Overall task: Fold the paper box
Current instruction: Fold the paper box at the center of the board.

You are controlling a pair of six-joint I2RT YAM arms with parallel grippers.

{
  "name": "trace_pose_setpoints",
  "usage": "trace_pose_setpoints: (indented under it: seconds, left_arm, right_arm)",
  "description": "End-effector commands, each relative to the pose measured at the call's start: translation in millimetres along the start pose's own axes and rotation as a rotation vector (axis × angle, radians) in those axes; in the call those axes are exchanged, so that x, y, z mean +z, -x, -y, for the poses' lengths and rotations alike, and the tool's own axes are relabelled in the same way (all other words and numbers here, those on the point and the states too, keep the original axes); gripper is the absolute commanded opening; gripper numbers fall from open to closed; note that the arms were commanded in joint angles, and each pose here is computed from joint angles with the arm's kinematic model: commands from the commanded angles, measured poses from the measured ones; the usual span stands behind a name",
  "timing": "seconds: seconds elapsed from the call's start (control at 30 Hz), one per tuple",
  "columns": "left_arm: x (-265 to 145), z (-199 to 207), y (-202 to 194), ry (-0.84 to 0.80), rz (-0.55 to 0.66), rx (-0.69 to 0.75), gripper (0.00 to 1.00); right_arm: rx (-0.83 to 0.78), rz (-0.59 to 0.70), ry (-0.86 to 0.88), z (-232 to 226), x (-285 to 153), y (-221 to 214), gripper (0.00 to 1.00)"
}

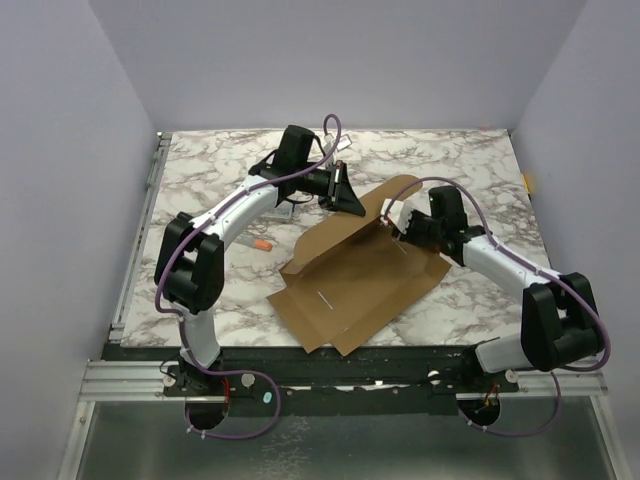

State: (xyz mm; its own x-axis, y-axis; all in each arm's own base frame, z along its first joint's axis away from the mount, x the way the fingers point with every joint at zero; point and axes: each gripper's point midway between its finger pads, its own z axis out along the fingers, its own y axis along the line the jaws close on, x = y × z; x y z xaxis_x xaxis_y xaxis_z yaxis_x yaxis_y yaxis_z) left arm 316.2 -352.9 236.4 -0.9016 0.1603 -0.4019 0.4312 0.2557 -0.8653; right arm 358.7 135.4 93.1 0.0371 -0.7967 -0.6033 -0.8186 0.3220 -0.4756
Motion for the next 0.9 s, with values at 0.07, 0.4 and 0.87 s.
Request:
trace_pose_setpoints:
  seconds: [0.07,0.4,0.87]
  left_arm:
    - [-3,17,8,-0.013,0.006,0.024,0.00]
    - [-3,18,13,-0.001,0.023,0.038,0.00]
    - [-7,24,18,0.013,0.043,0.059,0.00]
  right_arm:
    - [0.209,0.157,-0.021,28,-45,13,0.41]
    - [0.414,0.117,-0.006,7,-78,-47,0.68]
    - [0.467,0.143,0.232,-55,-101,-89,0.52]
